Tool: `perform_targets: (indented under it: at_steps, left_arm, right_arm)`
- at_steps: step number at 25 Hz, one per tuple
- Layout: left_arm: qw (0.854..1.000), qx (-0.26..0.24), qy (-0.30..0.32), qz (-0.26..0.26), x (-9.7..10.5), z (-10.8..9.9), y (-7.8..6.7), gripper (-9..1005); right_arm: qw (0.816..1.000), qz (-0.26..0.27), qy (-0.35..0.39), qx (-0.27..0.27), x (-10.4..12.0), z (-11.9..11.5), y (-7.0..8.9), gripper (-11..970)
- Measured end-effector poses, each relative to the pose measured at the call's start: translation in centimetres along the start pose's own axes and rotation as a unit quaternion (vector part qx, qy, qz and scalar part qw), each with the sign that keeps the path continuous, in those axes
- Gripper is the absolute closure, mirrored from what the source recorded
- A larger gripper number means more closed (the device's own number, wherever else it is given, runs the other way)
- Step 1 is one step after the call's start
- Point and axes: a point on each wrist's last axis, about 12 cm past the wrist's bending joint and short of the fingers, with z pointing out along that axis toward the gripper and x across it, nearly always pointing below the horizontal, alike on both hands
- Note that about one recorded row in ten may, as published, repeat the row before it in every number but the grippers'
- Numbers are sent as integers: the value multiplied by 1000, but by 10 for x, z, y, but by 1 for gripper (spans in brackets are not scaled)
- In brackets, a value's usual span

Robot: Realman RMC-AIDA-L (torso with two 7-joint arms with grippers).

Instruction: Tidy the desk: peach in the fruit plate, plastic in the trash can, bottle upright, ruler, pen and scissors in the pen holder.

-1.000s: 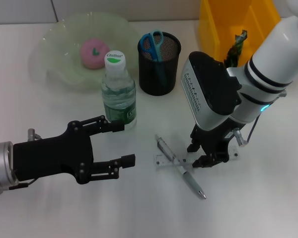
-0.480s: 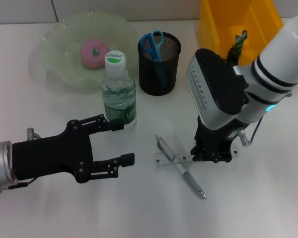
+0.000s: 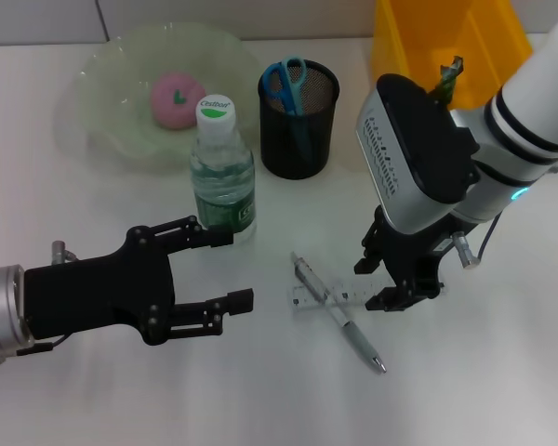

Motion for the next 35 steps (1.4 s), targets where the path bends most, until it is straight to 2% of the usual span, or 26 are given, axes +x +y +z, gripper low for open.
perform_targets:
  at_steps: [5,9,16,31,34,35]
  left_arm:
    - [1000,4,-2,0,0,0,-1,197]
    - [1000,4,-4,0,-1,0,-1,197]
    - [1000,2,-5,0,-1,-1,-1,197]
    - [1000,1,-5,0,-1,0,-1,197]
    - [1000,1,-5,0,-1,0,0,197]
    - [1000,1,-5,0,-1,0,0,197]
  right_arm:
    - [1000,-5,7,1,-3,4,-5,599]
    - [1000,-19,12,7,-7,9,-7,356]
    - [999,-25,21,3,-7,20,-8,304]
    - [999,-23,26,1,-2,28,-9,333]
    - [999,-24,24,3,-2,26,-9,536]
    - [999,-24,22,5,-3,25,-9,545]
